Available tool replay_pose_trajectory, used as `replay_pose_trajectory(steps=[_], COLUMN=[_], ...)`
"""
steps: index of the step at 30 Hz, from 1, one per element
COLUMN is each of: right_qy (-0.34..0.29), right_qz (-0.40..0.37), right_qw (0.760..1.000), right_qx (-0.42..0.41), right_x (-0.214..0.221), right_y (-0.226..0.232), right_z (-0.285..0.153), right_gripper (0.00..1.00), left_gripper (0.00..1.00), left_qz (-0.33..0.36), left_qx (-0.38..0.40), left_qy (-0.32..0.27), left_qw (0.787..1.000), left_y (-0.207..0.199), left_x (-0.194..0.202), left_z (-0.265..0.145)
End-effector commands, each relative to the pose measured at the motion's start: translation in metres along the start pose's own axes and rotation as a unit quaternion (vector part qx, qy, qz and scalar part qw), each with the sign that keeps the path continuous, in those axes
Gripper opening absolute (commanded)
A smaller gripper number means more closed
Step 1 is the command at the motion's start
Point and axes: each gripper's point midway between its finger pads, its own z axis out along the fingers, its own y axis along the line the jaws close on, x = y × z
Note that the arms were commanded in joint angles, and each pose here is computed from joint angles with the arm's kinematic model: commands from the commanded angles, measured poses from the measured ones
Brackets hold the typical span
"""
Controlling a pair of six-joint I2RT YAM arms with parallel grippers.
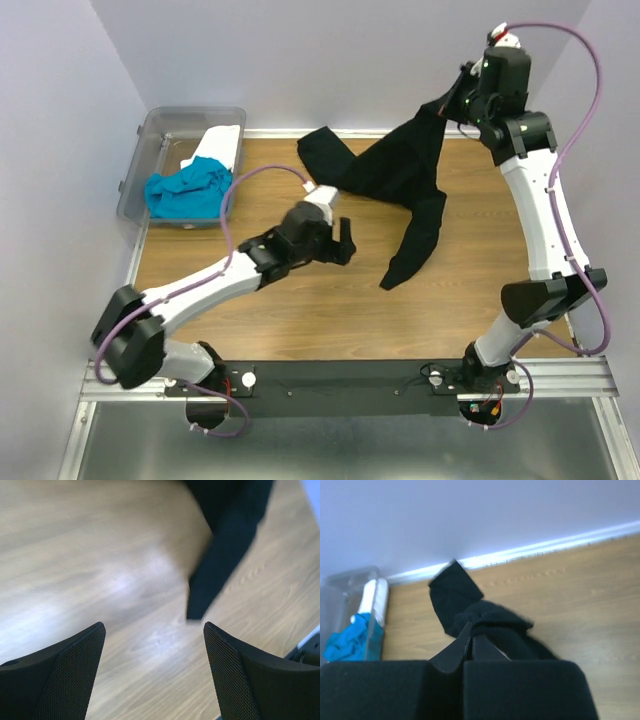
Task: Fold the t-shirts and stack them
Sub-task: Flatten the tshirt out
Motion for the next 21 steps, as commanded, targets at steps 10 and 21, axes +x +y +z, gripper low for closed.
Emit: replay_pose_trajectory(steps=[10, 21], right_qy=[0.05, 0.081], right_qz=[-0.017, -0.014], right_qw=[0.996, 0.994], right_qx=[0.072, 0.064], right_x=[0.061, 0.091], right_y=[-0.055, -0.061], right_z=[-0.011, -0.017], right_gripper=[0.01, 0.01], left_gripper=[0.89, 0.76], left_qz=[0.137, 0.172], left_qx=[0.055, 0.041], left_qy=[0.115, 0.121], left_qw=[0.982, 0.977], left_y=[-0.087, -0.109], left_x=[0.089, 0.109], left_z=[0.098, 0.17])
